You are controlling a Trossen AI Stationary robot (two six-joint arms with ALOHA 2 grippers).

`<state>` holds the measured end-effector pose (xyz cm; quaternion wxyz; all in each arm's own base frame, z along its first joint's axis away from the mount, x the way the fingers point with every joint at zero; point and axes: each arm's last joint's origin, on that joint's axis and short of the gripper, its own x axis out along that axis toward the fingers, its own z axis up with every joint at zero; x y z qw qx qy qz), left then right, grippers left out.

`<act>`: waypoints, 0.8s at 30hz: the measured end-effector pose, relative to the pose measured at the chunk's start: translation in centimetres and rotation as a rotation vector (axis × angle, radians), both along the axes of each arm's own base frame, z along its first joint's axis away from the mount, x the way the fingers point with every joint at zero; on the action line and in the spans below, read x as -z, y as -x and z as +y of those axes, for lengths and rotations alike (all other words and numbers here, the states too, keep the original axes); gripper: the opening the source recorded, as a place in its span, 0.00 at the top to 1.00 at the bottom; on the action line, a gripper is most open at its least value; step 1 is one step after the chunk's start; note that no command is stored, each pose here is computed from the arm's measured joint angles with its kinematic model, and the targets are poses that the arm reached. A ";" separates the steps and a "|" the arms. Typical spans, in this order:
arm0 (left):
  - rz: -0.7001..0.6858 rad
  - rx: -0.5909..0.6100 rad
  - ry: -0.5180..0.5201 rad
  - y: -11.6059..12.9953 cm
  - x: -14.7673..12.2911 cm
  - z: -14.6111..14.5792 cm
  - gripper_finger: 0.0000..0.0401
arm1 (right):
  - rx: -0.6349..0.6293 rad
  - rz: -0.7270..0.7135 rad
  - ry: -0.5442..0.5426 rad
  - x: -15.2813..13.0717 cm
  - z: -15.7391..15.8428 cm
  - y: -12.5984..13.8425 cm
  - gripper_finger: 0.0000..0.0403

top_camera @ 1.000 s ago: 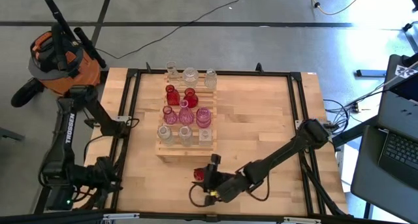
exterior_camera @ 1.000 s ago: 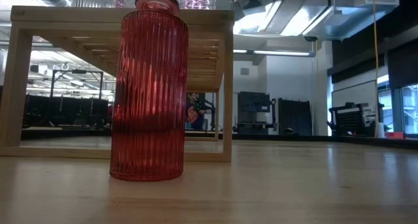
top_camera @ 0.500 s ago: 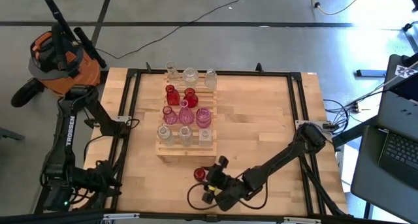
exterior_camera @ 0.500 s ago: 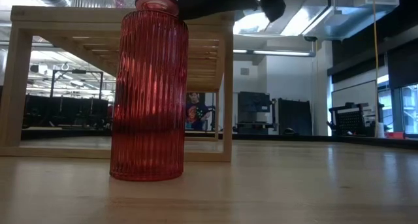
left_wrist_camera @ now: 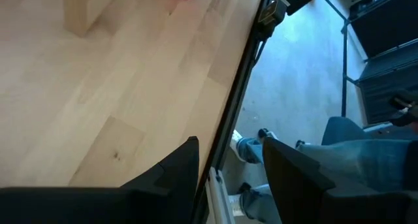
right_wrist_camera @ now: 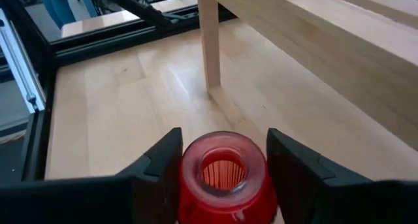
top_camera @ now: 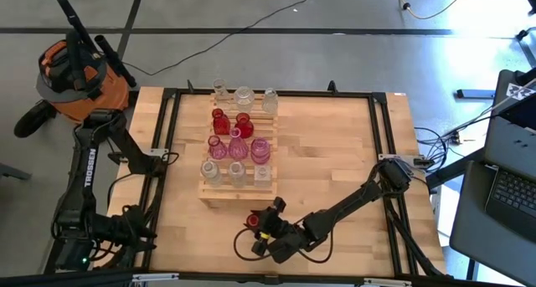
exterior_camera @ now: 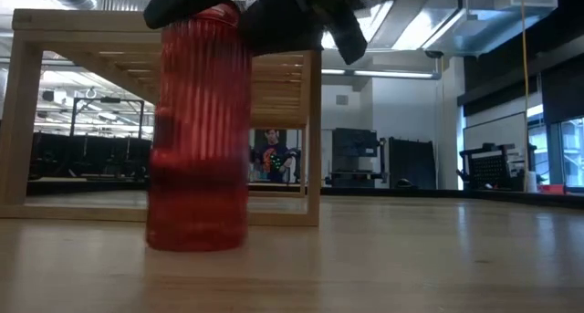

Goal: Sort vases onto shelf
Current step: Put the red vase on the shelf aligned with the other red vase

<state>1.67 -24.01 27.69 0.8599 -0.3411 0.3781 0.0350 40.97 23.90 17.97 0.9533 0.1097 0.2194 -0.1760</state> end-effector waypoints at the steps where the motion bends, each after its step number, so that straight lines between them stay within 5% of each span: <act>1: 0.000 0.000 0.000 0.0 0.0 0.0 0.59 | 0.000 -0.002 -0.002 0.1 0.0 -0.1 0.59; 6: 0.000 -0.001 -0.008 0.0 0.0 0.1 0.59 | -0.015 0.003 -0.002 0.0 0.0 -0.1 0.76; 16: 0.001 -0.004 -0.063 0.0 0.1 0.6 0.59 | -0.199 0.029 -0.015 -1.6 0.9 -0.5 0.76; 24: 0.005 -0.030 -0.084 -0.5 0.2 0.9 0.59 | -0.247 0.232 0.066 -4.9 2.3 0.8 0.76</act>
